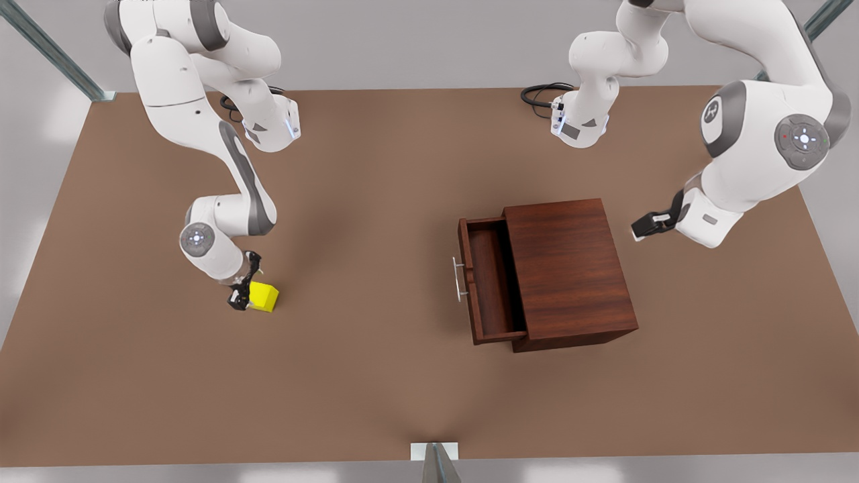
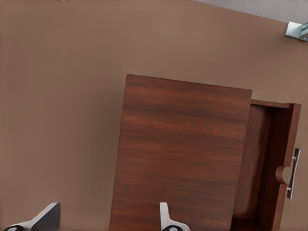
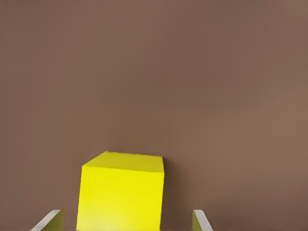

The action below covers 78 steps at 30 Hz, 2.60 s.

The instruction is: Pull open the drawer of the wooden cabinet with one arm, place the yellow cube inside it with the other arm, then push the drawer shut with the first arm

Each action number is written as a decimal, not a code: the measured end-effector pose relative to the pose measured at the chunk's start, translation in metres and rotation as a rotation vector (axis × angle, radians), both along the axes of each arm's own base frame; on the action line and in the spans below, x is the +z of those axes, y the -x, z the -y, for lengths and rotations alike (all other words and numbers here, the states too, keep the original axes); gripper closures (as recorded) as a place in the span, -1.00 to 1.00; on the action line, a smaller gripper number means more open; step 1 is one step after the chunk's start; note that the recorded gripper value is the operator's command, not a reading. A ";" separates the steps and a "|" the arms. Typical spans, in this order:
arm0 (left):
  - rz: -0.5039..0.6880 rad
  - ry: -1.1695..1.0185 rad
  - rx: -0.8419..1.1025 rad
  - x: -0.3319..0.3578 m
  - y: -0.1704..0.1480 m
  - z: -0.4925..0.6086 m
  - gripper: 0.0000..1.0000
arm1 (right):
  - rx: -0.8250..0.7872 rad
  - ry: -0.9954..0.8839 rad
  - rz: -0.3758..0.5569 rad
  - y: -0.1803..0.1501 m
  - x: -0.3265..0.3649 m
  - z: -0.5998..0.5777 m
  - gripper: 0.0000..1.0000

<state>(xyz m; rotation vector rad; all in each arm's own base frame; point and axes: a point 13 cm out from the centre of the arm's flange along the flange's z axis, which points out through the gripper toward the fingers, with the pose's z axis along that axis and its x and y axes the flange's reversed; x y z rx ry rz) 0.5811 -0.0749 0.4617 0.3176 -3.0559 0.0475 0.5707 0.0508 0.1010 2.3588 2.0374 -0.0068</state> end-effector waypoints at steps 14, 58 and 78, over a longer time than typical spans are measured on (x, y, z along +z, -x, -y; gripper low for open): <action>-0.074 0.004 -0.141 -0.003 0.029 0.012 -1.00 | -0.060 -0.002 -0.009 -0.006 -0.015 -0.011 -1.00; -0.092 0.006 -0.284 -0.004 0.034 0.014 -1.00 | -0.071 0.036 0.117 -0.048 0.006 -0.012 0.16; -0.091 0.006 -0.290 -0.004 0.033 0.014 -1.00 | 0.096 -0.044 0.088 -0.102 0.195 -0.275 0.14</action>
